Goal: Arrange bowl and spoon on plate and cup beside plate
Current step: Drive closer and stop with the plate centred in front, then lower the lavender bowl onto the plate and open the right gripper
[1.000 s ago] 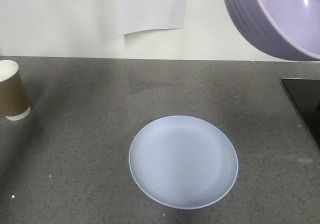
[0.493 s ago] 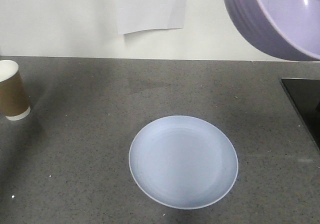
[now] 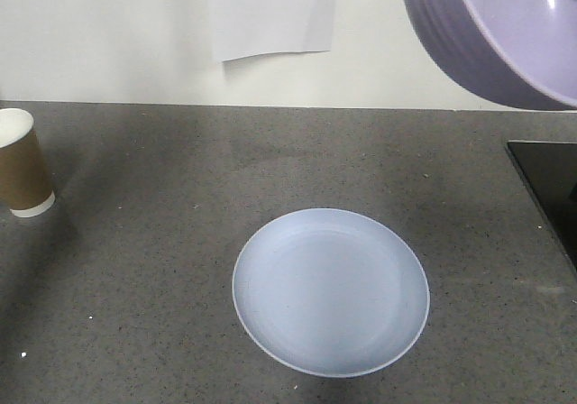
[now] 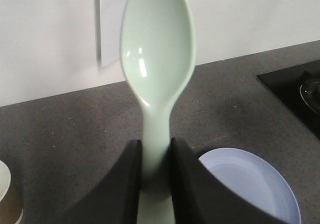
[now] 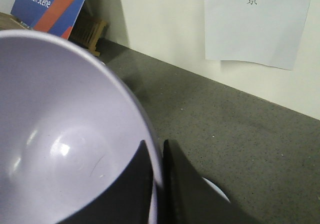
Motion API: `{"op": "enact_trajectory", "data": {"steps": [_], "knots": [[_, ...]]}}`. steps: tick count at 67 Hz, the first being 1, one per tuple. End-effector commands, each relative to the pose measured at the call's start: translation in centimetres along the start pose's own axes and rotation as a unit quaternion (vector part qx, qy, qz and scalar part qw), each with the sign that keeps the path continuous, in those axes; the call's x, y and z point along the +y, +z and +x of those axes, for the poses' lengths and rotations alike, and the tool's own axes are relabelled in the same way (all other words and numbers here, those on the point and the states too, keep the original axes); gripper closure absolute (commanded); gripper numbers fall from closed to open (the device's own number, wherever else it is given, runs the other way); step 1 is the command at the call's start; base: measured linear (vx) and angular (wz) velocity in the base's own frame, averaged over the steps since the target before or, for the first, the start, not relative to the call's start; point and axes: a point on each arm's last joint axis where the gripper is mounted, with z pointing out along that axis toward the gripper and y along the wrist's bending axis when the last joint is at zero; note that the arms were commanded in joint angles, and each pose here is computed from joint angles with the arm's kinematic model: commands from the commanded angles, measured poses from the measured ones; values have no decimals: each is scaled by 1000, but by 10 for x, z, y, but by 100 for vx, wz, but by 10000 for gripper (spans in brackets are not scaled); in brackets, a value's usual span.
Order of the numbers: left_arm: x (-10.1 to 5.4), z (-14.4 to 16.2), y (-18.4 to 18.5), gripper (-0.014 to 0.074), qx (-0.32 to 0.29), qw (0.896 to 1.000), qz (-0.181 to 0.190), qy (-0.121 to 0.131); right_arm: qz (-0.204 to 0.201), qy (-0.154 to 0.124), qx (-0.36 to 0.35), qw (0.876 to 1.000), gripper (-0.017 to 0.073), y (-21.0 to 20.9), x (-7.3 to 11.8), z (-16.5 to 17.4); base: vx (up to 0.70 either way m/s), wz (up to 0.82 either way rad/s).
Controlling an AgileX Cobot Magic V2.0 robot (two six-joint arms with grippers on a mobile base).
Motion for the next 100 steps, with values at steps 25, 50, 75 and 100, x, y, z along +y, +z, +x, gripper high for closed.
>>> {"op": "enact_trajectory", "data": {"steps": [25,50,75,100], "knots": [[-8,-9,-11,601,-51,999,12,3,1,-4,-66,998,565,-10,9,-14,0,0],[-8,-9,-11,601,-51,999,12,3,-100,22,37,994,565,59,-33,-2,0,0],[-8,-9,-11,601,-51,999,12,3,-117,-37,297,947,565,201,-48,66,0,0],[-8,-9,-11,601,-51,999,12,3,-76,-75,464,879,540,280,-61,137,0,0]]}}
